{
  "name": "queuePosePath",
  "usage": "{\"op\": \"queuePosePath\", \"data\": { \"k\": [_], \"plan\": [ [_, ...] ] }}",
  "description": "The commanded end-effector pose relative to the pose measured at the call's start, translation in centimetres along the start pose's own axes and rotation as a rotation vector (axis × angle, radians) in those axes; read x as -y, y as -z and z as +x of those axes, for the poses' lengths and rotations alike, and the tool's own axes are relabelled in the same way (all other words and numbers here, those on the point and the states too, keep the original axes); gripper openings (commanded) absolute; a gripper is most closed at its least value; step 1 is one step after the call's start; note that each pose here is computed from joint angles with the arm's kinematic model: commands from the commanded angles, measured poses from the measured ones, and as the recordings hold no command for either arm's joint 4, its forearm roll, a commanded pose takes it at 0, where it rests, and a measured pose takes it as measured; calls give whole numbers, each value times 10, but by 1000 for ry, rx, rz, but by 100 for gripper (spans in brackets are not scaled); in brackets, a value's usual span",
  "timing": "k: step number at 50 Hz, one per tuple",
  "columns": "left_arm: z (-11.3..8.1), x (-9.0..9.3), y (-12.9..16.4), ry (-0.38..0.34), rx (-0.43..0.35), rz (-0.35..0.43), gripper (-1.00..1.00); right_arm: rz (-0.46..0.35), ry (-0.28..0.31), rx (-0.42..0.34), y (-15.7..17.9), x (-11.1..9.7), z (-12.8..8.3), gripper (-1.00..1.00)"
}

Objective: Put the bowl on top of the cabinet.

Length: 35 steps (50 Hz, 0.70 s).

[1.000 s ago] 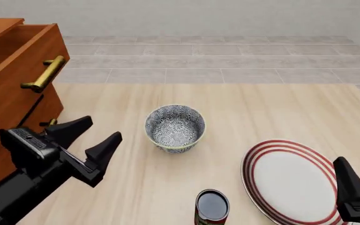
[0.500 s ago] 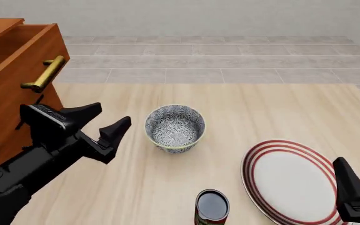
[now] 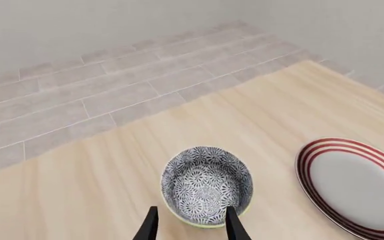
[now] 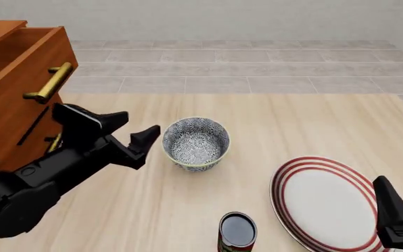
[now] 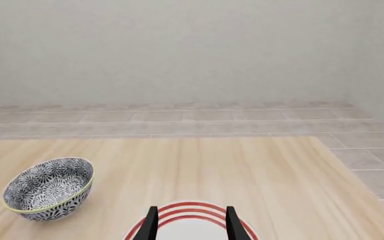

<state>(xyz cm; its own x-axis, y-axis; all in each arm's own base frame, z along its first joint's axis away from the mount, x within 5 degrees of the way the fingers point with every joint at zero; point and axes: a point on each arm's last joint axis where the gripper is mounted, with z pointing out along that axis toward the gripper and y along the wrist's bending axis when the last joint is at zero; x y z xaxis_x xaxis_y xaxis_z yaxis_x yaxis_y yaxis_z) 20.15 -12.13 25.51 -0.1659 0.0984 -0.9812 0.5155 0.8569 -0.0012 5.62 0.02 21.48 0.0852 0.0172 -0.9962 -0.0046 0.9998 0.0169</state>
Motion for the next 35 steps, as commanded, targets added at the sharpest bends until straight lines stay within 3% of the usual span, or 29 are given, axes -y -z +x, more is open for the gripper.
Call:
{"op": "queuePosePath", "data": {
  "k": [1,25,35],
  "plan": [
    [0,0,-14,-2,-32,2,100,4,1,-1,0,0,0,100],
    [4,1,-39,50,-101,2,100,4,1,-7,-2,0,0,100],
    [-1,-13,-45,65,-115,-49,100,3,3,-8,-2,0,0,100]
  ]
}}
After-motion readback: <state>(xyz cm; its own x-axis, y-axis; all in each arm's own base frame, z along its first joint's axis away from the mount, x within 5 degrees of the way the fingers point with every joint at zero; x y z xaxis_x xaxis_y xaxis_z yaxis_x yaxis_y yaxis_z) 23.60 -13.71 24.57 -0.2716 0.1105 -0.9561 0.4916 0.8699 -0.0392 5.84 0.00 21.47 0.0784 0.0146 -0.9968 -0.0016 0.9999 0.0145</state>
